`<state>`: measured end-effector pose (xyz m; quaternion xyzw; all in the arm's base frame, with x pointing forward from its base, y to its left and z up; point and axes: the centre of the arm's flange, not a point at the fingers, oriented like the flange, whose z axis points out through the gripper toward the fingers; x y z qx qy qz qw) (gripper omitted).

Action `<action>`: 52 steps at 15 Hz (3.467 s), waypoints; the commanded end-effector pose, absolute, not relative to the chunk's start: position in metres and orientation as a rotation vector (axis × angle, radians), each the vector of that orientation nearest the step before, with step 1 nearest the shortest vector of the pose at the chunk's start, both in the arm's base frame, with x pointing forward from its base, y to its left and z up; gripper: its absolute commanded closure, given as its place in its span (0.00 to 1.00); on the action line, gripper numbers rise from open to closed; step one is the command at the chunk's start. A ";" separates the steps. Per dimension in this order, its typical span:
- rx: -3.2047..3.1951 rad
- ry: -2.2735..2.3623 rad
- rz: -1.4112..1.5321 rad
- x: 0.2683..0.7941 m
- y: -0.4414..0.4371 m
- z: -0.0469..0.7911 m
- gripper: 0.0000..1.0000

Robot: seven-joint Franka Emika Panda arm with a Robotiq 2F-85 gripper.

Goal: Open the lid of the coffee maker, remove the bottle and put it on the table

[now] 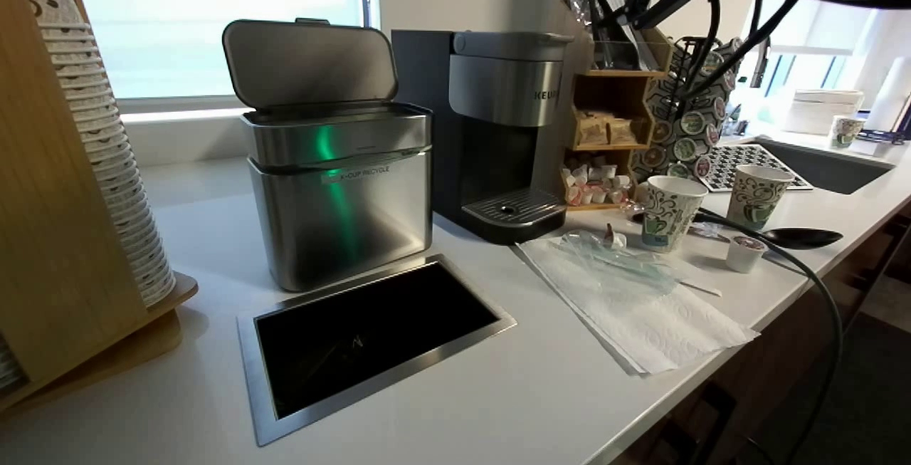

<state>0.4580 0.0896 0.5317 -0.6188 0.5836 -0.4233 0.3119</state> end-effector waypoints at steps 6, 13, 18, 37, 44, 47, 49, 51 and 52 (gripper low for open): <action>-1.599 1.581 -1.070 0.470 0.081 0.508 0.00; -1.629 1.630 -1.030 0.473 0.072 0.506 0.00; -1.619 1.653 -1.016 0.482 0.061 0.496 0.00; -1.603 1.562 -0.923 0.544 0.064 0.505 0.00; -1.605 1.516 -0.958 0.552 0.067 0.524 0.00; -1.606 1.479 -1.005 0.554 0.067 0.543 0.00; -1.594 1.423 -1.065 0.561 0.064 0.569 0.00; -1.567 1.356 -1.145 0.570 0.061 0.603 0.00; -1.550 1.318 -1.184 0.570 0.061 0.620 0.00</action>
